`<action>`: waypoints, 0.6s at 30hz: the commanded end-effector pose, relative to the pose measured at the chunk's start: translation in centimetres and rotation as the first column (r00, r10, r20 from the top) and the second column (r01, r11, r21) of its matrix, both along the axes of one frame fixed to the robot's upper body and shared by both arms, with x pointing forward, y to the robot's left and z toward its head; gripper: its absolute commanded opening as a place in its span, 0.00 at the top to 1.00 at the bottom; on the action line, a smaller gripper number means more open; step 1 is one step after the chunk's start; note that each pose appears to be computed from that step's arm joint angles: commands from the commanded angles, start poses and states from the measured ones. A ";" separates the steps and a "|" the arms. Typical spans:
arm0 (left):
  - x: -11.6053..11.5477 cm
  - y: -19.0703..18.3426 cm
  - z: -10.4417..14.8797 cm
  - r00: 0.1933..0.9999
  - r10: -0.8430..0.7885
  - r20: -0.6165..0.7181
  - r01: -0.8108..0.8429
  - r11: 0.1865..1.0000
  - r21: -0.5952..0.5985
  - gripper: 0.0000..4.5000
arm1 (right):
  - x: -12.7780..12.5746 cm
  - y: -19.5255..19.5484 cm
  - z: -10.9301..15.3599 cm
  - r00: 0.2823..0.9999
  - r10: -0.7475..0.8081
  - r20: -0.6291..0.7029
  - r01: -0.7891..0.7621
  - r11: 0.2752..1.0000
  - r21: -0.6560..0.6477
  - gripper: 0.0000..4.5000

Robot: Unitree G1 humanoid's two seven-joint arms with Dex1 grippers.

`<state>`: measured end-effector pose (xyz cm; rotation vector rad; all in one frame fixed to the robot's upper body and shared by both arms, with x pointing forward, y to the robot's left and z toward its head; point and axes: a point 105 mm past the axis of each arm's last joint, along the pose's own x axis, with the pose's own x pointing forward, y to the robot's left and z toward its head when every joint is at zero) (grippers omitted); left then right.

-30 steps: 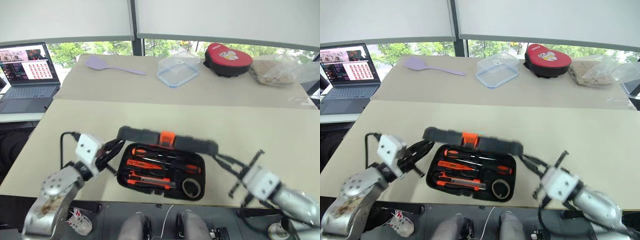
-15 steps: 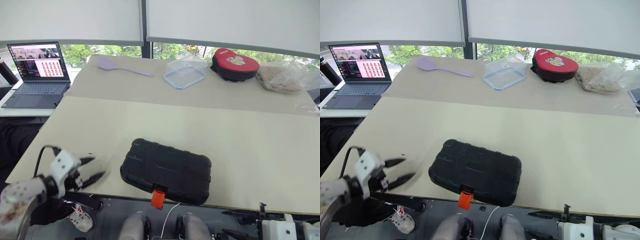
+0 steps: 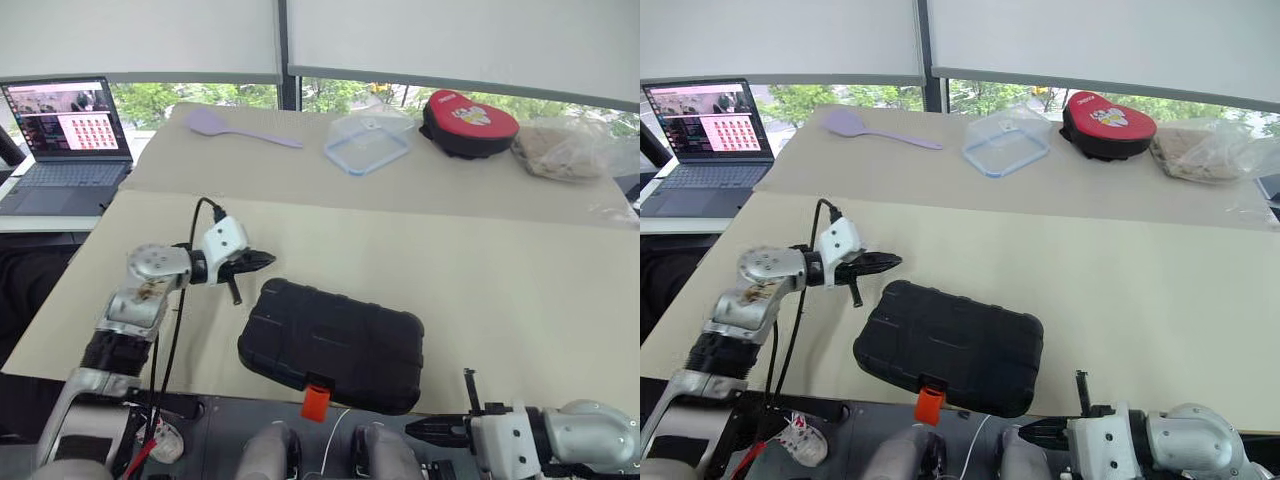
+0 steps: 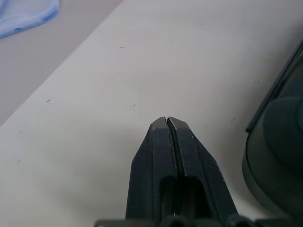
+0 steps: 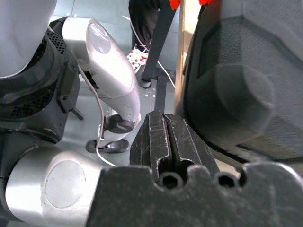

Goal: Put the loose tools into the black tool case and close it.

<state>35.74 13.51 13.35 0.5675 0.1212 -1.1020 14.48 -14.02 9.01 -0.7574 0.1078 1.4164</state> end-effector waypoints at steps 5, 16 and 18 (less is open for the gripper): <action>-1.9 -1.6 -0.9 0.975 -0.218 -0.038 0.221 0.969 0.111 0.99 | 6.6 -0.2 2.5 0.942 -0.286 0.178 0.265 0.955 0.129 1.00; -2.8 -1.2 1.0 0.970 -0.236 -0.063 0.240 0.968 0.070 0.99 | 12.7 -3.0 5.0 0.824 -0.545 0.156 0.511 0.833 0.212 1.00; -2.5 -1.1 2.2 0.974 -0.219 -0.051 0.221 0.974 0.045 0.99 | 12.4 -3.6 5.1 0.834 -0.538 0.122 0.512 0.837 0.194 1.00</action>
